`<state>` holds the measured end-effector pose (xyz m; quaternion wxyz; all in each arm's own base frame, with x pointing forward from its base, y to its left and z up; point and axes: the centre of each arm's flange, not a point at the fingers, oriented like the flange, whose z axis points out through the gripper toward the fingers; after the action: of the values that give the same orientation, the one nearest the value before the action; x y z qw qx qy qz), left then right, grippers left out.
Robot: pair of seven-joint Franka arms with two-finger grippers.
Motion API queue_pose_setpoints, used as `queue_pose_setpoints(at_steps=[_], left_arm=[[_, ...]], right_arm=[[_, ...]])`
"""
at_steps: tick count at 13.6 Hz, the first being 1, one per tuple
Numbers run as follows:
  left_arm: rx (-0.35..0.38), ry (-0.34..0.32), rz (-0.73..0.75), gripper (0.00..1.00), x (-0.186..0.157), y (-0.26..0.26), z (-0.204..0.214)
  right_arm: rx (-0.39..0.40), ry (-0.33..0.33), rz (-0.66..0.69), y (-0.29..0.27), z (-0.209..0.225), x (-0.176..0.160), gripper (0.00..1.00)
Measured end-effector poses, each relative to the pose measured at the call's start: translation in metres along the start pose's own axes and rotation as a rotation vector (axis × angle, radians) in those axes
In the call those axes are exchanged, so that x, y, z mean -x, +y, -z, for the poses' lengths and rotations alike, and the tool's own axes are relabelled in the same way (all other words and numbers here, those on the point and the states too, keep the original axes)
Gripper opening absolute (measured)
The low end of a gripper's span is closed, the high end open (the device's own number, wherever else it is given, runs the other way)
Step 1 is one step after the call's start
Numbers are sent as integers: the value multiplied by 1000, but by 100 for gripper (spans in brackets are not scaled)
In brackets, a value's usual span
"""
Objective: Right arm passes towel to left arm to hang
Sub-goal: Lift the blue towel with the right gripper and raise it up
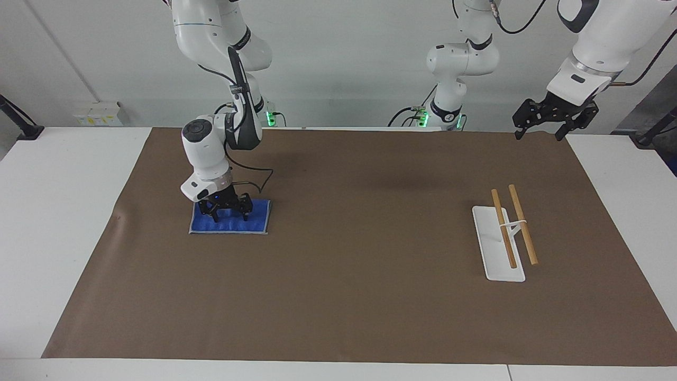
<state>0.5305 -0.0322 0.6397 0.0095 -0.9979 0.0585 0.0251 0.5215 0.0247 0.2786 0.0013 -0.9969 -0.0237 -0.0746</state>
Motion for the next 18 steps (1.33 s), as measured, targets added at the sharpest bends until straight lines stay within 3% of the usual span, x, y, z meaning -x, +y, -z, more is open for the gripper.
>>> queue_pose_setpoints(at_steps=[8, 11, 14, 18], left_arm=[[0, 0, 0, 100, 0, 0, 0], [0, 0, 0, 100, 0, 0, 0], [0, 0, 0, 100, 0, 0, 0], [0, 0, 0, 100, 0, 0, 0]], right_arm=[[-1, 16, 0, -1, 7, -3, 11], [-3, -31, 16, -3, 15, -11, 6], [-13, -77, 87, -10, 51, -40, 6], [-143, -11, 67, -22, 100, -62, 5]])
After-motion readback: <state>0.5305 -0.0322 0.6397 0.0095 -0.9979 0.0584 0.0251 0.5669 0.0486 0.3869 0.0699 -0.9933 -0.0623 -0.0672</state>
